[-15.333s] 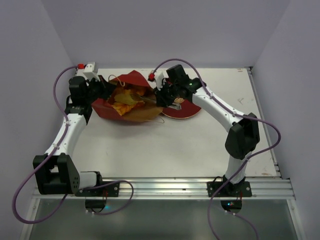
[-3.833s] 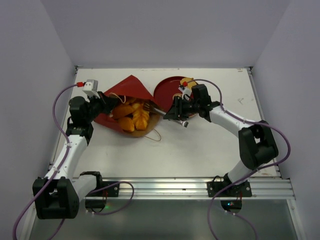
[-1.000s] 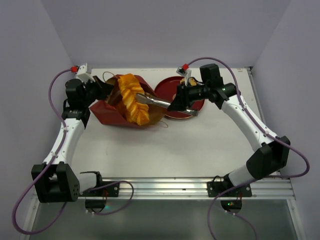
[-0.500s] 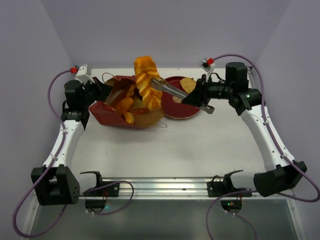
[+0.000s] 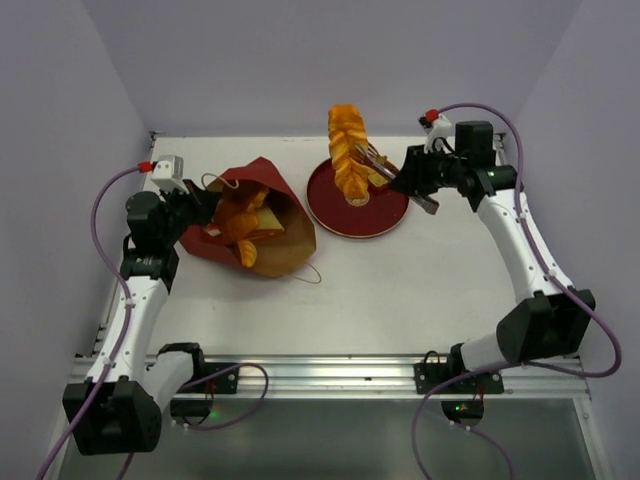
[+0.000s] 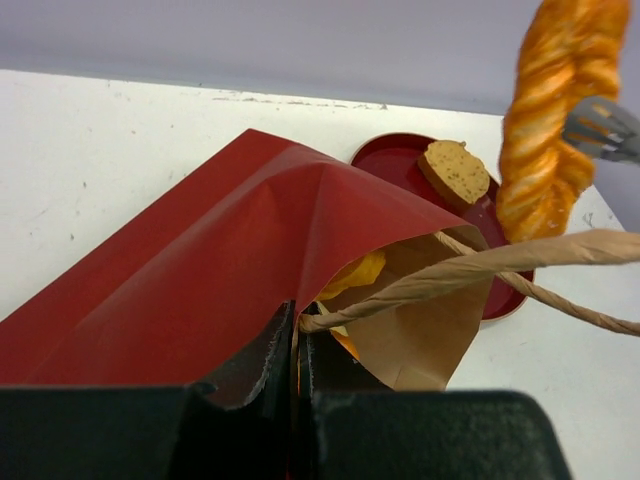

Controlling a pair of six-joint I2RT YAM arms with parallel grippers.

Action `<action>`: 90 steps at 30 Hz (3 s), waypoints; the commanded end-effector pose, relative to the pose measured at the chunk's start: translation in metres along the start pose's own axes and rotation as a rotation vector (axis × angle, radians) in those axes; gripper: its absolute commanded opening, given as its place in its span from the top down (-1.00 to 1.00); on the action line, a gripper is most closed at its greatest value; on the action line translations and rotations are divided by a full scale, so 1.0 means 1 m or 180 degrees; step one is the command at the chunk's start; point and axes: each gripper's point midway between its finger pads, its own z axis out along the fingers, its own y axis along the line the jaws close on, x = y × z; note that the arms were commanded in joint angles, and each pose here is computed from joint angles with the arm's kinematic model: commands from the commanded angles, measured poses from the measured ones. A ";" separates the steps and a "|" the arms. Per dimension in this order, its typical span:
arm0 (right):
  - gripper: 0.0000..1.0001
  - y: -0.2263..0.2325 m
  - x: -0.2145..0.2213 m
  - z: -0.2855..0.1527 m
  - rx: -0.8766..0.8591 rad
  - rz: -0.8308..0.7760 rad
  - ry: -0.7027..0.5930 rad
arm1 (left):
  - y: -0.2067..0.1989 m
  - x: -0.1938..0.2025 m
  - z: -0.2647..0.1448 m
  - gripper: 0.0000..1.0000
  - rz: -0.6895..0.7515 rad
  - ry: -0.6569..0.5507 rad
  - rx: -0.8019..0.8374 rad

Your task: Take the fake bread out of the paper bag

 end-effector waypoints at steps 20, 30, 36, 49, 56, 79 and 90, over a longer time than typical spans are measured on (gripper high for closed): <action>0.97 -0.034 0.072 0.089 -0.0283 -0.0101 0.1343 | 0.014 -0.009 -0.010 0.84 0.0410 -0.0339 -0.0201; 0.57 -0.051 0.066 0.111 -0.0119 -0.0141 0.1391 | 0.015 -0.007 -0.009 0.83 0.0387 -0.0315 -0.0197; 0.25 -0.057 0.061 0.121 -0.0116 -0.0188 0.1382 | 0.015 -0.007 -0.008 0.84 0.0385 -0.0309 -0.0193; -0.08 -0.063 0.051 0.131 -0.0063 -0.0256 0.1324 | 0.015 -0.004 -0.006 0.83 0.0355 -0.0286 -0.0173; -0.07 -0.066 0.042 0.125 0.0024 -0.0328 0.1205 | 0.015 -0.004 -0.006 0.83 0.0355 -0.0287 -0.0178; 0.10 0.041 0.036 0.013 -0.0610 -0.1056 0.0401 | 0.012 0.001 -0.001 0.83 0.0220 -0.0240 -0.0095; 0.14 0.160 0.087 -0.031 -0.1677 -0.1521 0.0565 | 0.007 -0.014 0.009 0.83 0.0004 -0.0243 -0.0030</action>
